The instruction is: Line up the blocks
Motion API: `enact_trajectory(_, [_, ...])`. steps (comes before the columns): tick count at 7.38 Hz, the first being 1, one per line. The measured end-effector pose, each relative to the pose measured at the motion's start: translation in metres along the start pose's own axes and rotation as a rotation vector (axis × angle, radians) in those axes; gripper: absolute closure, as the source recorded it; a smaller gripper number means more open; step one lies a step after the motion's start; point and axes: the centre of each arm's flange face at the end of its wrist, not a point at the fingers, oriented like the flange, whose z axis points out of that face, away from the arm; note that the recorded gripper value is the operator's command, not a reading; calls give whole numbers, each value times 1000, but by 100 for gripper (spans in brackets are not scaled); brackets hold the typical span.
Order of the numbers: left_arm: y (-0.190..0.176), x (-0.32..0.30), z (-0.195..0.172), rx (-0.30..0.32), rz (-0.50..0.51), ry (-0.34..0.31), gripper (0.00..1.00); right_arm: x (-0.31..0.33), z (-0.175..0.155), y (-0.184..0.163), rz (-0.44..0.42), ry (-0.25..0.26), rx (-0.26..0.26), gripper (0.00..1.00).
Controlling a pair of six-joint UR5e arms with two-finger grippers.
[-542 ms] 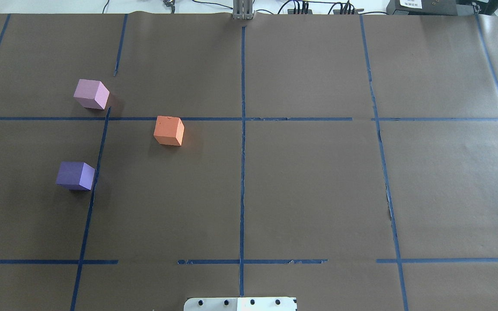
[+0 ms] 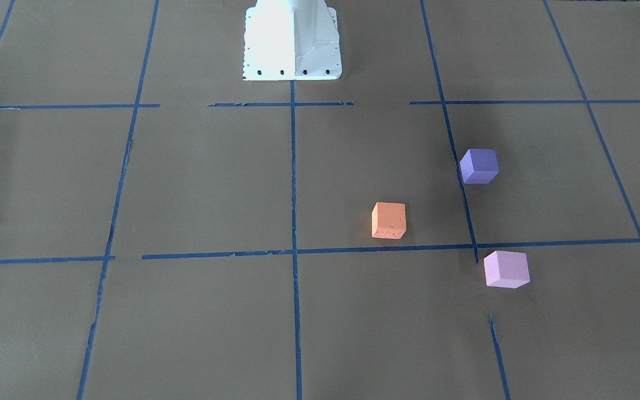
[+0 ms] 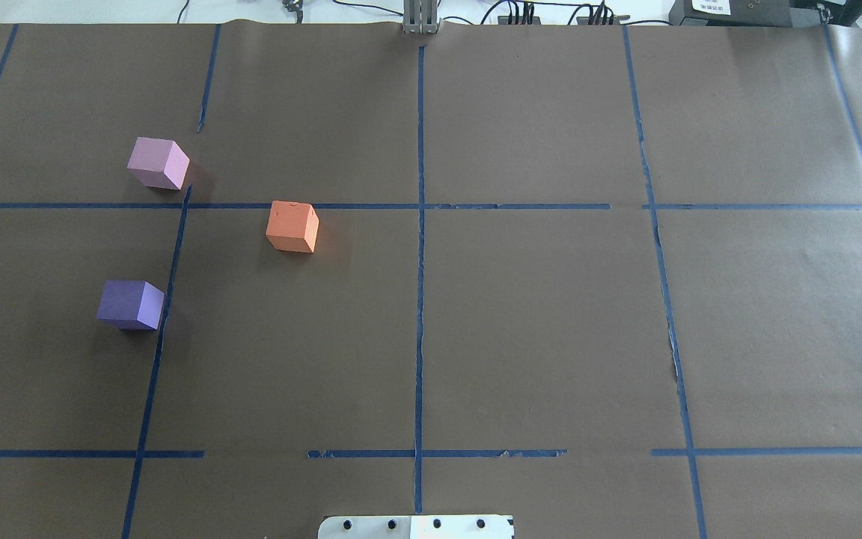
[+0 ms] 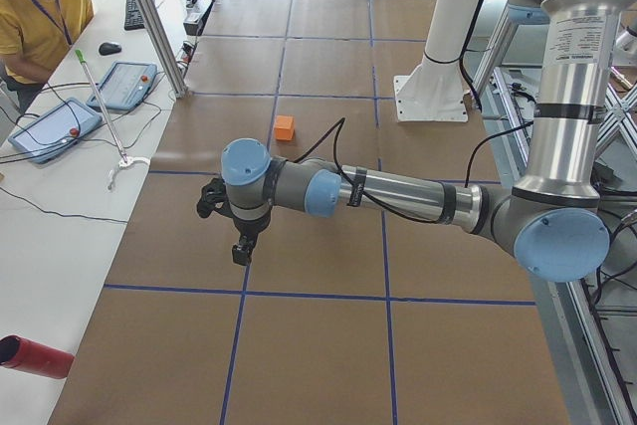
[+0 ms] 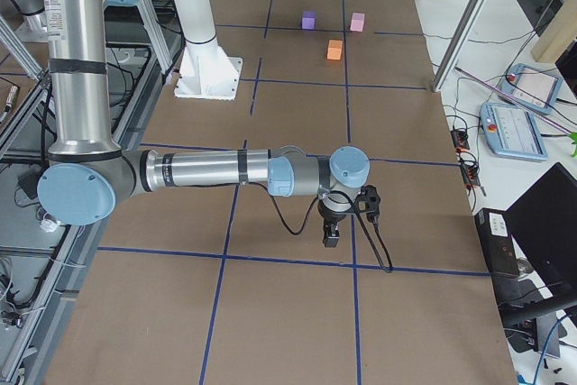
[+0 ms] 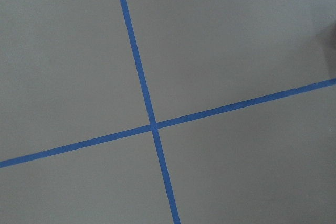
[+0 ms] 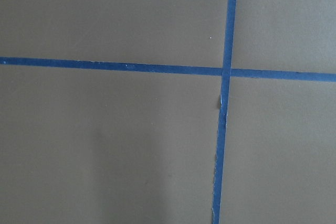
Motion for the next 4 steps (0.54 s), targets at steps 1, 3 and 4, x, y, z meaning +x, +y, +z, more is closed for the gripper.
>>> enact_trajectory(1, [-14, 26, 2, 53, 55, 75, 0, 0, 0, 0, 0, 0, 0, 0])
enact_trajectory(3, [-62, 124, 29, 77, -1, 199, 0, 0, 0, 0, 0, 0, 0, 0])
enact_trajectory(4, [-102, 196, 48, 83, -75, 191, 0, 0, 0, 0, 0, 0, 0, 0])
